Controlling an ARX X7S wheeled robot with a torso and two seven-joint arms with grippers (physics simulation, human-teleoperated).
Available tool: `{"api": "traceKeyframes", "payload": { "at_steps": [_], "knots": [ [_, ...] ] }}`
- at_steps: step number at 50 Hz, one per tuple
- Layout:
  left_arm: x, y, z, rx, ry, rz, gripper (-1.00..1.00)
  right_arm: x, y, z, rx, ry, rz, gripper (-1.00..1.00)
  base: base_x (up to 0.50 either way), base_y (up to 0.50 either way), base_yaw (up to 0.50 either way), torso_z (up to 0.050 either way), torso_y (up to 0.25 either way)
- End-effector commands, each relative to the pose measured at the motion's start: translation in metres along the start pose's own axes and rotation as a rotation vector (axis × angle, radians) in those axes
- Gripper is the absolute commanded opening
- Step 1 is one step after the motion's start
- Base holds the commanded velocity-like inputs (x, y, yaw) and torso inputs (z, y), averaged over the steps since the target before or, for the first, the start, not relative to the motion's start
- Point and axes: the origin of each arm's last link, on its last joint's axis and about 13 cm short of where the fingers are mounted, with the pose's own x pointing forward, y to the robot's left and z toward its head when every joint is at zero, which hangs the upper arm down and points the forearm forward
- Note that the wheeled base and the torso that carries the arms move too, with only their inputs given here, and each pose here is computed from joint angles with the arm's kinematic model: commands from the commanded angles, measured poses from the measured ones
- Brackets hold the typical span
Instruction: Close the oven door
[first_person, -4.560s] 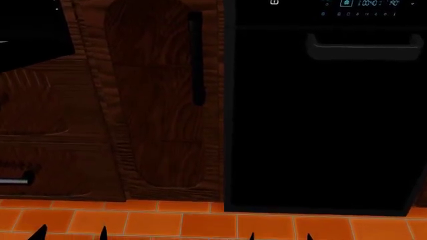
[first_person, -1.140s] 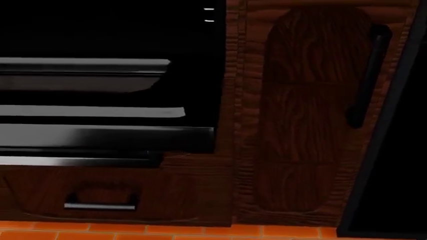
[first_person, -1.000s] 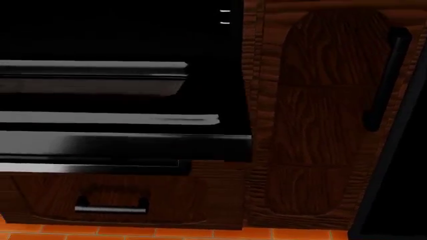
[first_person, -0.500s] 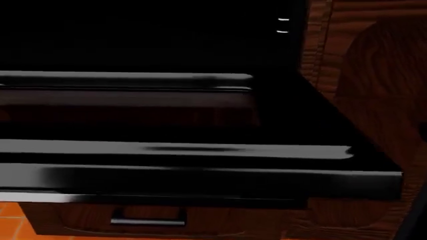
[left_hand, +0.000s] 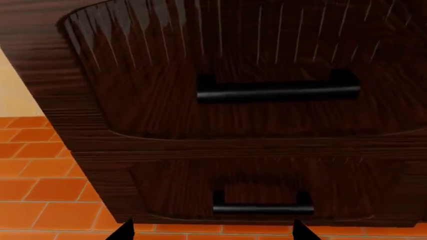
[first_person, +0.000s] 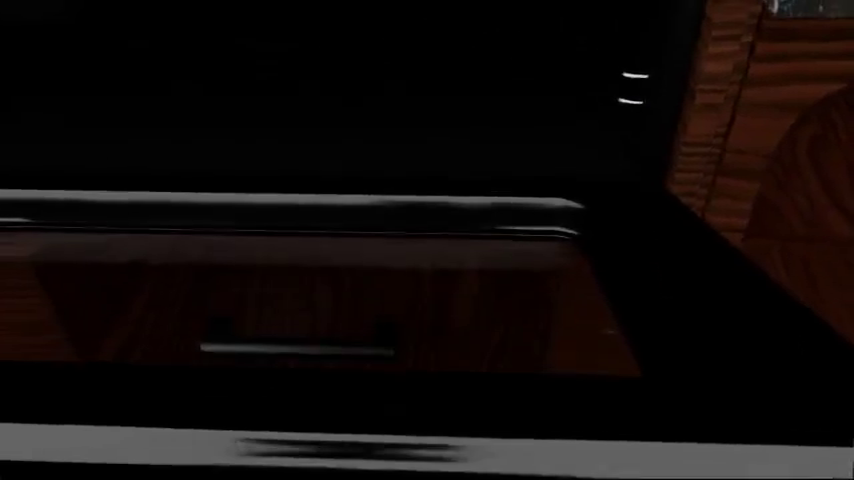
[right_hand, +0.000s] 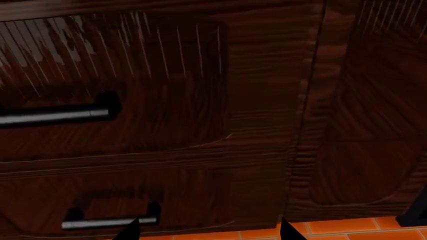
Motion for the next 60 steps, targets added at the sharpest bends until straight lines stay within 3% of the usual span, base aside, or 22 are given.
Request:
{"api": "traceKeyframes", "payload": {
  "at_steps": [1, 3, 5, 6, 9, 14, 16, 17, 35, 51, 58, 59, 60],
  "knots": [
    [0.000, -0.001, 0.000, 0.002, -0.001, 0.001, 1.00, 0.000, -0.001, 0.000, 0.006, -0.002, -0.001, 1.00, 0.25, 0.00, 0.00, 0.000, 0.000],
    [0.003, -0.001, -0.009, 0.003, -0.001, 0.001, 1.00, 0.000, -0.001, 0.000, 0.005, -0.002, -0.002, 1.00, 0.26, 0.00, 0.00, 0.000, 0.000],
    [0.001, -0.001, -0.001, 0.002, 0.000, 0.001, 1.00, 0.000, -0.001, 0.000, 0.005, -0.002, -0.002, 1.00, 0.26, 0.00, 0.00, 0.000, 0.000],
    [0.004, -0.001, -0.011, 0.002, -0.001, 0.002, 1.00, 0.000, -0.001, 0.000, 0.004, -0.002, -0.002, 1.00, 0.26, 0.00, 0.00, 0.000, 0.000],
    [0.001, -0.001, 0.000, 0.000, -0.001, 0.002, 1.00, 0.000, -0.001, 0.000, 0.002, -0.002, -0.002, 1.00, 0.26, 0.00, 0.00, 0.000, 0.000],
    [0.003, -0.001, -0.010, -0.003, -0.002, 0.000, 1.00, 0.000, 0.000, 0.000, -0.005, -0.004, -0.004, 1.00, 0.25, 0.05, 0.00, 0.000, 0.000],
    [0.001, 0.000, 0.000, -0.004, -0.002, 0.001, 1.00, 0.000, 0.000, 0.000, -0.005, -0.005, -0.004, 1.00, 0.24, 0.13, 0.00, 0.000, 0.000],
    [0.003, -0.001, -0.009, -0.004, -0.002, 0.001, 1.00, 0.000, 0.000, 0.000, -0.005, -0.004, -0.004, 1.00, 0.24, 0.14, 0.00, 0.000, 0.000],
    [0.000, 0.000, 0.001, -0.006, -0.003, 0.001, 1.00, 0.000, -0.001, 0.001, 0.008, -0.012, -0.008, 1.00, 0.23, 0.14, 0.00, 0.000, 0.001],
    [0.000, 0.000, -0.007, -0.015, -0.017, 0.009, 1.00, -0.003, -0.001, 0.002, -0.019, -0.056, -0.027, 1.00, 0.01, 0.01, 0.00, 0.000, 0.000],
    [-0.012, 0.003, 0.030, -0.003, -0.101, 0.003, 1.00, -0.012, 0.003, 0.022, -0.108, -0.146, -0.015, 1.00, 0.00, 0.00, 0.00, 0.000, 0.000],
    [-0.010, 0.003, 0.025, -0.003, -0.108, 0.004, 1.00, -0.013, 0.002, 0.026, -0.101, -0.151, -0.015, 1.00, 0.00, 0.00, 0.00, 0.000, 0.000],
    [-0.013, 0.004, 0.039, -0.005, -0.121, 0.009, 1.00, -0.015, 0.002, 0.032, -0.106, -0.164, -0.015, 1.00, 0.00, 0.00, 0.00, 0.000, 0.000]
  ]
}}
